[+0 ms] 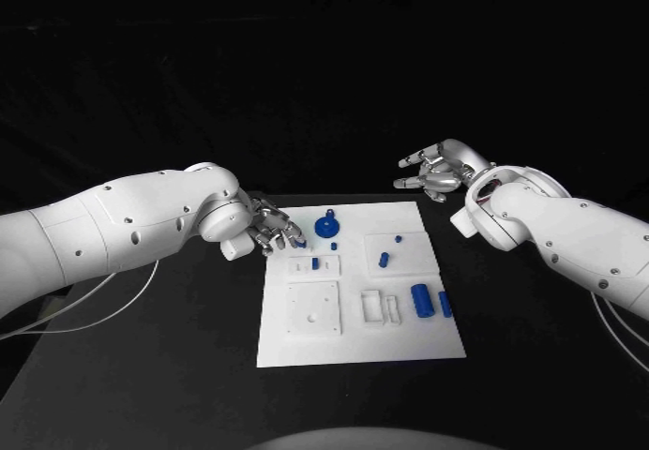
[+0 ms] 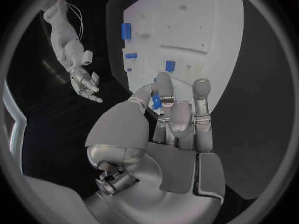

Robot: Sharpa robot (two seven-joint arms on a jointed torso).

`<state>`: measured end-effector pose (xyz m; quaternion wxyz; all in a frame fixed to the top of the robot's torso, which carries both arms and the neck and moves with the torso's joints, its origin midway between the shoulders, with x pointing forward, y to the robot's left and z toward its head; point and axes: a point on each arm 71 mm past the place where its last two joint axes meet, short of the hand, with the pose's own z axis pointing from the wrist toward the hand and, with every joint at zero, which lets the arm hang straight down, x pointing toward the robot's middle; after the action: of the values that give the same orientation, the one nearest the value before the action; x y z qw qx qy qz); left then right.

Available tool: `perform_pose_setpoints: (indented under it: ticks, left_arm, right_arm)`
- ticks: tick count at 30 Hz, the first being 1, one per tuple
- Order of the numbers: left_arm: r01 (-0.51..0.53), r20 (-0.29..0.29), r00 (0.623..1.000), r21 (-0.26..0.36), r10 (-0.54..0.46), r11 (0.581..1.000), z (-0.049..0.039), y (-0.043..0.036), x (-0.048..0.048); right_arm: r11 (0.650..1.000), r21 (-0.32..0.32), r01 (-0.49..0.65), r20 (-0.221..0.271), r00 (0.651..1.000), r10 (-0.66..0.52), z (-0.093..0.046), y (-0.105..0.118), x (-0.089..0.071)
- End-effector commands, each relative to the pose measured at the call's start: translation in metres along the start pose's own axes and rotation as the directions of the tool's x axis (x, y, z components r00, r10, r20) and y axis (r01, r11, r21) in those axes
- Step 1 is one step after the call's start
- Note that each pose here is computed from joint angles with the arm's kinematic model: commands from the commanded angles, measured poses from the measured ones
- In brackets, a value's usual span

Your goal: Assemble the parts on the task board

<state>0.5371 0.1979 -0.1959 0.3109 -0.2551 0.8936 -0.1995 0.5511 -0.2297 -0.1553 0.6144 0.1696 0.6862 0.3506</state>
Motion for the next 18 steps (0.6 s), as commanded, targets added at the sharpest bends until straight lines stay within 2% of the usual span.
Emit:
perform_pose_setpoints:
  ticks: [1, 11, 18]
  left_arm:
    - [-0.020, 0.032, 0.999, -0.019, 0.021, 1.000, -0.0006, 0.0019, 0.0018]
    - [-0.083, 0.065, 0.994, -0.047, 0.086, 0.995, 0.0082, 0.0106, 0.0166]
    - [-0.098, 0.084, 0.991, -0.049, 0.102, 0.994, 0.0113, 0.0117, 0.0200]
  right_arm:
    - [1.000, -0.007, -0.001, -0.010, 1.000, 0.001, 0.000, 0.000, 0.001]
    - [1.000, -0.008, -0.001, -0.011, 1.000, 0.001, 0.000, 0.001, 0.001]
    - [1.000, -0.009, -0.001, -0.011, 1.000, 0.001, -0.001, 0.001, 0.001]
